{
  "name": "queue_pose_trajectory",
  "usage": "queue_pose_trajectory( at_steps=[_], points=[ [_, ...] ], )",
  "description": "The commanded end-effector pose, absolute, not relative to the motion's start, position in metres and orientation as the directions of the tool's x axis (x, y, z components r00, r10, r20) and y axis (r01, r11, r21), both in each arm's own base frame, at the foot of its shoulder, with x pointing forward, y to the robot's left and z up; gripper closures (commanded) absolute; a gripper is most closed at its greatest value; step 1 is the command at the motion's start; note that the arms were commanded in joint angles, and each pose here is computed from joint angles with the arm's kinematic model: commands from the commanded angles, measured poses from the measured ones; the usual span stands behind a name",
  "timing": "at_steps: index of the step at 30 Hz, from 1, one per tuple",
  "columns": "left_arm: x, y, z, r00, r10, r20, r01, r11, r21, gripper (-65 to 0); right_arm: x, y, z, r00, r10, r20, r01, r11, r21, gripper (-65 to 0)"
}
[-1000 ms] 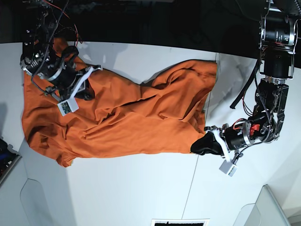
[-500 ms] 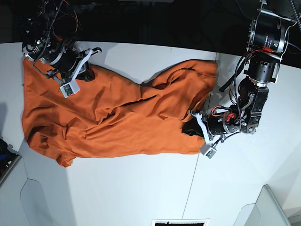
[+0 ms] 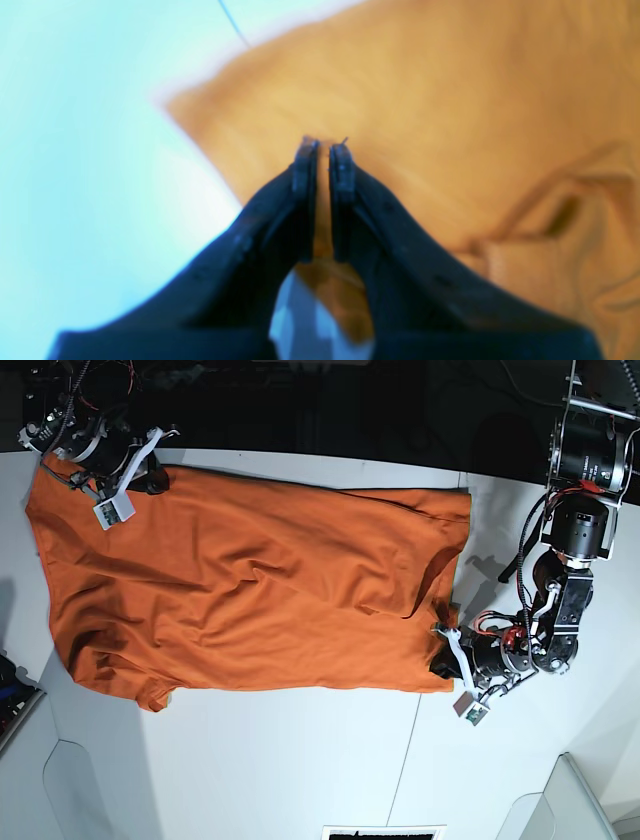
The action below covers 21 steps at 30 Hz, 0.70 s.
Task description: Layout the t-shirt on the table in an organized manner, then fold the t-shirt properly
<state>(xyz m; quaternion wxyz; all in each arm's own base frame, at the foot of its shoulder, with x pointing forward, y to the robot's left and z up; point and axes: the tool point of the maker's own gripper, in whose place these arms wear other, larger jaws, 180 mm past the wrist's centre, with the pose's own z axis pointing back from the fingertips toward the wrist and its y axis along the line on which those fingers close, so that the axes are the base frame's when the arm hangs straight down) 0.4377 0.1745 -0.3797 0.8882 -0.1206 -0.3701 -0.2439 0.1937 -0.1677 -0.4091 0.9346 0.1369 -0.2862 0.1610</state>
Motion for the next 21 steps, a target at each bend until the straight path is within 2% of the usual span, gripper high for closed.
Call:
queue_pose_trajectory(
  at_steps=[1, 4, 8, 10, 16, 17, 21],
  points=[
    [0.456, 0.182, -0.352, 0.559, -0.333, 0.759, 0.515, 0.857, -0.004, -5.8, 0.202, -0.169, -0.399, 0.761, 0.217, 0.612, -0.388, 0.908, 0.161, 0.0],
    [0.457, 0.181, -0.339, 0.576, -0.339, 0.743, 0.546, 0.837, -0.042, -5.8, 0.210, -0.167, -0.394, 0.749, 0.200, 0.632, -0.387, 0.906, 0.173, 0.0],
    [0.439, 0.170, -0.313, 0.631, -0.262, 0.730, 0.575, 0.790, -0.214, -5.8, 0.218, -0.166, -0.389, 0.735, 0.195, 0.649, -0.391, 0.905, 0.170, 0.0],
    [0.426, 0.161, -0.291, 0.616, -0.237, 0.751, 0.615, 0.741, -0.270, -5.8, 0.218, -0.166, -0.389, 0.735, 0.195, 0.650, -0.391, 0.905, 0.170, 0.0],
    [0.367, 0.148, -0.290, 0.531, -0.399, 0.748, 0.734, 0.658, -0.171, -6.4, 0.218, -0.166, -0.389, 0.735, 0.194, 0.650, -0.390, 0.905, 0.170, 0.0],
    [0.355, 0.145, -0.297, 0.537, -0.415, 0.735, 0.743, 0.646, -0.178, -8.3, 0.218, -0.166, -0.389, 0.735, 0.195, 0.649, -0.390, 0.905, 0.170, 0.0],
    [0.321, 0.143, -0.330, 0.578, -0.449, 0.682, 0.742, 0.638, -0.208, -22.8, 0.218, -0.166, -0.389, 0.735, 0.195, 0.650, -0.390, 0.905, 0.169, 0.0]
  ],
)
